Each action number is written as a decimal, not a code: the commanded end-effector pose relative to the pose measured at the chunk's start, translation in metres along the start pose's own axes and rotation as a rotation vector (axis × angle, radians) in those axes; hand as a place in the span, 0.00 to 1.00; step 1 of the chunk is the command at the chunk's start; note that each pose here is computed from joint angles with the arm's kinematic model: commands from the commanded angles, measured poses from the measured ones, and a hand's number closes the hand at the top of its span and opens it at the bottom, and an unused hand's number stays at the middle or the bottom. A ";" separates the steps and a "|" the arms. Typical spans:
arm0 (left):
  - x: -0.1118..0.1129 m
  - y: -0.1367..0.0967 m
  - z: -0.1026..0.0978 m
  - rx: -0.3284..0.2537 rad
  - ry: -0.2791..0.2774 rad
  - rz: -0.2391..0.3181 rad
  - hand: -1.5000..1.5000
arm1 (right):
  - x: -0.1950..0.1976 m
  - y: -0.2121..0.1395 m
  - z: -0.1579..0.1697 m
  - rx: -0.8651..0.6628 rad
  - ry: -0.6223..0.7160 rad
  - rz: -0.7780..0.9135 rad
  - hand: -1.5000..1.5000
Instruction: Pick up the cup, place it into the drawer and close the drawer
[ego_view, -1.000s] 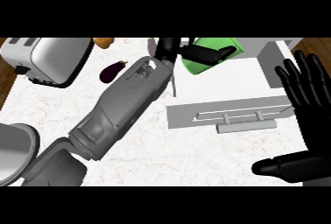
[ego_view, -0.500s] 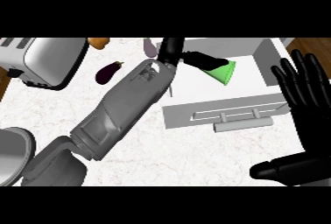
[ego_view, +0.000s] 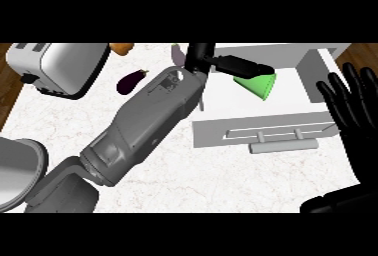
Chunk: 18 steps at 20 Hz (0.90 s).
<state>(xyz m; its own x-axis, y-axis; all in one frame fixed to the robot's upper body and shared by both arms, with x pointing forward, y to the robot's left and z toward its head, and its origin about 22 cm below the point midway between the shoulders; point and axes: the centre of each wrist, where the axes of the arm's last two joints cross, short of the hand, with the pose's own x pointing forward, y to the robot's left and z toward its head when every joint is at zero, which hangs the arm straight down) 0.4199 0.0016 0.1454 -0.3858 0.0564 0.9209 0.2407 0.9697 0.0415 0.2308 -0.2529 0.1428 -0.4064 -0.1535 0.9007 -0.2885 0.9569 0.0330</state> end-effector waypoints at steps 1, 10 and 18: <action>0.005 -0.002 0.001 -0.010 -0.044 0.093 0.00 | 0.007 -0.012 -0.002 -0.004 -0.008 -0.007 0.00; 0.004 0.045 0.012 0.097 -0.027 0.199 0.00 | 0.022 -0.013 0.007 0.165 0.040 0.229 1.00; -0.003 0.118 0.068 0.200 0.010 0.186 0.00 | 0.017 -0.009 0.021 0.211 0.130 0.386 1.00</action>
<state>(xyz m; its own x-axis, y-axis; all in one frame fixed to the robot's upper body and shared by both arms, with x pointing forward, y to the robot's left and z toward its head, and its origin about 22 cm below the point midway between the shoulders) 0.4054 0.0968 0.1345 -0.3423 0.2476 0.9064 0.1618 0.9658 -0.2028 0.2107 -0.2739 0.1476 -0.4094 0.1702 0.8963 -0.3179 0.8943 -0.3150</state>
